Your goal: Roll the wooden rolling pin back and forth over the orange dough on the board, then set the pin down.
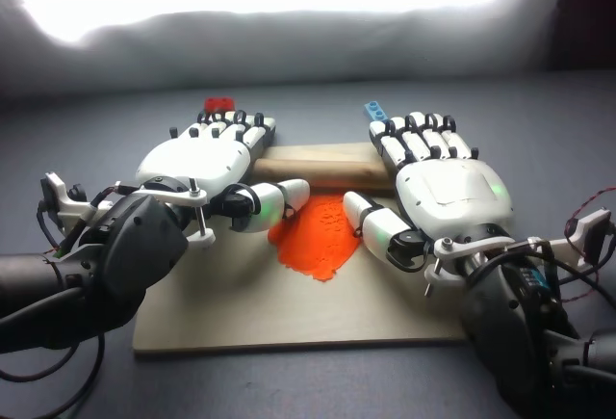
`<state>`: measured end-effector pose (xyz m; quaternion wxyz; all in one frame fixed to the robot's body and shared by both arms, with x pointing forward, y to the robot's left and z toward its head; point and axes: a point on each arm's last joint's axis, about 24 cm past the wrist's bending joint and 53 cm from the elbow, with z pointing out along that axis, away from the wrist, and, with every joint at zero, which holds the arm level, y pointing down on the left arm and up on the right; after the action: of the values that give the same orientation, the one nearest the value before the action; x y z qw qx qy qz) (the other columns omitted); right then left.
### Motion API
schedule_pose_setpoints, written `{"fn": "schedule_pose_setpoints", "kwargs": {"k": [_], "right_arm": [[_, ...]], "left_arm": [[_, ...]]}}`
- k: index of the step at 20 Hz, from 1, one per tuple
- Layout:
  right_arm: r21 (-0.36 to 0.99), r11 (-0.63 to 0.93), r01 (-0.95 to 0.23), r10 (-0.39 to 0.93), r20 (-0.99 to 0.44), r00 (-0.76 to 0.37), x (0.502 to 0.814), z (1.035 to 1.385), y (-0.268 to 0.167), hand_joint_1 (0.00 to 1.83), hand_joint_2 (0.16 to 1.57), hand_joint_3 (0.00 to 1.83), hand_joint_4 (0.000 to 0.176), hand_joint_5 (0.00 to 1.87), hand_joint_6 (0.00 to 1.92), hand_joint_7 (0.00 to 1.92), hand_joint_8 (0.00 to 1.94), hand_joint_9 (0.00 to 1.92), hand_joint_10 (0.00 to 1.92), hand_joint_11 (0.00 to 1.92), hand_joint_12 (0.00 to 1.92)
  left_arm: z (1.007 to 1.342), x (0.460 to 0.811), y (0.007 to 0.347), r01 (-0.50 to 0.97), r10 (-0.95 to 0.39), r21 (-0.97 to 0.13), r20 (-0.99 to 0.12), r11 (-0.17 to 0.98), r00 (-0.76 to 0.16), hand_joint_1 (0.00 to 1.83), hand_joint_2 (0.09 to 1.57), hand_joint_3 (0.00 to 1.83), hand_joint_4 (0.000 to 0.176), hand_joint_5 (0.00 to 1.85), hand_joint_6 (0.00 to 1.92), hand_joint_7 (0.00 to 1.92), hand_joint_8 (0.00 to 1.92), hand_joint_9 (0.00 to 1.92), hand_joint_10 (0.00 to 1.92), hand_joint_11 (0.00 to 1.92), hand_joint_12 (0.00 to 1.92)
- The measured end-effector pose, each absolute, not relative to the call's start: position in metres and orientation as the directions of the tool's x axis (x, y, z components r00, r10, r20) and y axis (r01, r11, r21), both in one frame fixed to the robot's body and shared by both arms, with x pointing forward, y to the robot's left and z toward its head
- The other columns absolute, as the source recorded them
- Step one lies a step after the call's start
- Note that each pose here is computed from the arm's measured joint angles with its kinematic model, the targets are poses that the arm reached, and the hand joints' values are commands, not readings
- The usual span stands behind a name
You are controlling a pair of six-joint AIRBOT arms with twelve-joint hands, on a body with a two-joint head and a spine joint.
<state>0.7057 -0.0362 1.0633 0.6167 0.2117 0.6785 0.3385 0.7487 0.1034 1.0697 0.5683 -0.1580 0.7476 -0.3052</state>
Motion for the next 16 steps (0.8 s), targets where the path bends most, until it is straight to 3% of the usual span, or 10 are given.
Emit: {"fn": "schedule_pose_setpoints", "kwargs": {"k": [9, 13, 14, 16], "right_arm": [[0.723, 0.679, -0.132, 0.705, -0.691, -0.161, 0.696, 1.063, -0.034, 0.0, 1.36, 0.0, 0.0, 0.09, 0.0, 0.06, 0.0, 0.01, 0.0, 0.0, 0.0], [0.723, 0.678, -0.135, 0.705, -0.691, -0.163, 0.693, 1.064, -0.034, 0.0, 1.37, 0.0, 0.0, 0.19, 0.02, 0.16, 0.01, 0.09, 0.02, 0.01, 0.0], [0.722, 0.678, -0.138, 0.704, -0.691, -0.163, 0.693, 1.064, -0.033, 0.0, 1.36, 0.0, 0.0, 0.24, 0.01, 0.22, 0.01, 0.16, 0.01, 0.0, 0.16], [0.723, 0.677, -0.139, 0.704, -0.691, -0.163, 0.692, 1.065, -0.034, 0.0, 1.36, 0.0, 0.0, 0.24, 0.01, 0.23, 0.01, 0.17, 0.01, 0.0, 0.24]], "left_arm": [[1.071, 0.74, 0.103, 0.114, -0.576, -0.637, -0.749, 0.763, -0.327, 0.0, 1.33, 0.0, 0.0, 0.0, 0.0, 0.0, 0.0, 0.0, 0.0, 0.0, 0.0], [1.071, 0.737, 0.103, 0.117, -0.57, -0.634, -0.749, 0.764, -0.339, 0.0, 1.34, 0.0, 0.0, 0.0, 0.0, 0.0, 0.0, 0.0, 0.0, 0.0, 0.0], [1.071, 0.736, 0.103, 0.116, -0.571, -0.637, -0.746, 0.762, -0.342, 0.0, 1.34, 0.0, 0.0, 0.0, 0.0, 0.02, 0.01, 0.0, 0.0, 0.0, 0.0], [1.072, 0.733, 0.103, 0.117, -0.569, -0.637, -0.745, 0.762, -0.349, 0.0, 1.34, 0.0, 0.0, 0.03, 0.01, 0.04, 0.02, 0.03, 0.01, 0.0, 0.0]]}}
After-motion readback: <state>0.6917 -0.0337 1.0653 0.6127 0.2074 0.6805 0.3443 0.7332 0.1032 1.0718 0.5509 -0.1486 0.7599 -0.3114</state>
